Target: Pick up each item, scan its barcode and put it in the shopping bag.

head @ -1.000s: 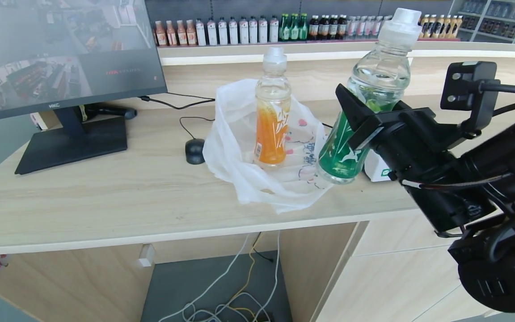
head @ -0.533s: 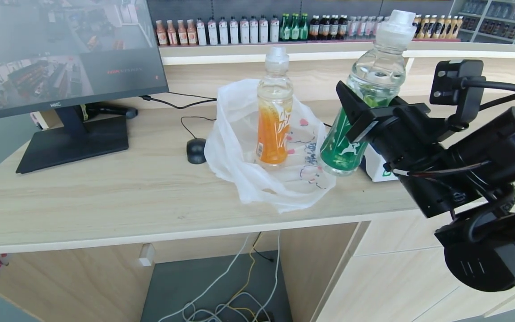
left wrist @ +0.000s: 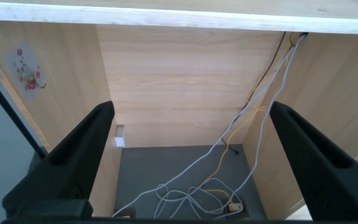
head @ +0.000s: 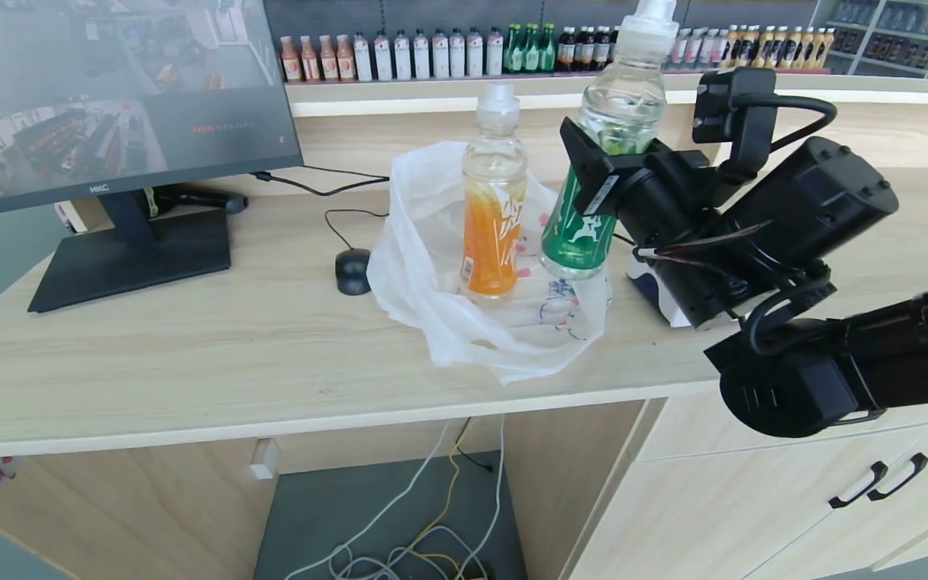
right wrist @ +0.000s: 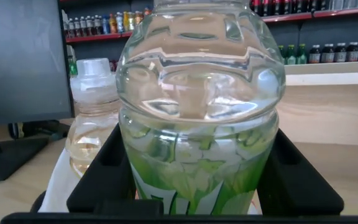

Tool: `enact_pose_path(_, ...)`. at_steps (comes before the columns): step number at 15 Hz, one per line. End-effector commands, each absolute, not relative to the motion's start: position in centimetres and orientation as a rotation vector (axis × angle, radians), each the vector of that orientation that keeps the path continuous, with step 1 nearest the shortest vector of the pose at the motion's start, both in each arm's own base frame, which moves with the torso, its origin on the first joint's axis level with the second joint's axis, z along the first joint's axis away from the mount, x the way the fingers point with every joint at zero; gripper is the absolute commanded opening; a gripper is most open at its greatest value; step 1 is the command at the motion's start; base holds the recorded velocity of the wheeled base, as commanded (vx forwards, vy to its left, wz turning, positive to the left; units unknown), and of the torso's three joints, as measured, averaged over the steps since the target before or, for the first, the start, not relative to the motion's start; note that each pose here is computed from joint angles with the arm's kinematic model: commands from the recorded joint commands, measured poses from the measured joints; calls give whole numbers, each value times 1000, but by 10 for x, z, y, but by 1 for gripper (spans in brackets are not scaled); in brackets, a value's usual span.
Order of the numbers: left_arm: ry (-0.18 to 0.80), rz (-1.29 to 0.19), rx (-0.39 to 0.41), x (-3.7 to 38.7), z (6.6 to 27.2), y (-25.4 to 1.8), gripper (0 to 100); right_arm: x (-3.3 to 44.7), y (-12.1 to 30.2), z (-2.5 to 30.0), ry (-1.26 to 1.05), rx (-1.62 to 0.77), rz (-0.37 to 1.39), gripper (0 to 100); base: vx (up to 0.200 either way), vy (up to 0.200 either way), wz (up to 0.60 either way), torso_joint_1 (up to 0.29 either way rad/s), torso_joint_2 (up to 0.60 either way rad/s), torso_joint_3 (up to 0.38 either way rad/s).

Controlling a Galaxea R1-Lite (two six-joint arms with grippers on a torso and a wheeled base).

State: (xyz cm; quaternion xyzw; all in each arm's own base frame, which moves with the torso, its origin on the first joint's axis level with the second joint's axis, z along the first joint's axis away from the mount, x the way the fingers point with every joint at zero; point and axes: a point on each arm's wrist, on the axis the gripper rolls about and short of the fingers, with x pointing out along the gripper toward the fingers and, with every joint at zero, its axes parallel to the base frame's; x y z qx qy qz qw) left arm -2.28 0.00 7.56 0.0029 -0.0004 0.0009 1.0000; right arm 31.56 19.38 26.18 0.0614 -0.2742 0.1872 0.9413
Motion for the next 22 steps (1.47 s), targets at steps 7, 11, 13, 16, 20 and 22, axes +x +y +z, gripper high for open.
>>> enact_pose_path(7,-2,2,6,-23,76,0,100,361,213,242,-558,104,408,0,0,0,0,0,0,0)
enact_pose_path(11,-2,2,6,-23,76,0,100,365,214,237,-548,95,411,0,0,0,0,0,0,0)
enact_pose_path(13,-2,2,6,-23,76,0,100,366,215,235,-546,94,413,0,0,0,0,0,0,0)
enact_pose_path(16,-2,2,6,-23,76,0,100,373,215,230,-546,87,426,0,0,0,0,0,0,0)
enact_pose_path(20,-2,2,6,-23,76,0,100,384,214,228,-544,72,439,0,0,0,0,0,0,0)
enact_pose_path(22,-2,2,6,-23,76,0,100,388,211,224,-538,59,447,0,0,0,0,0,0,0)
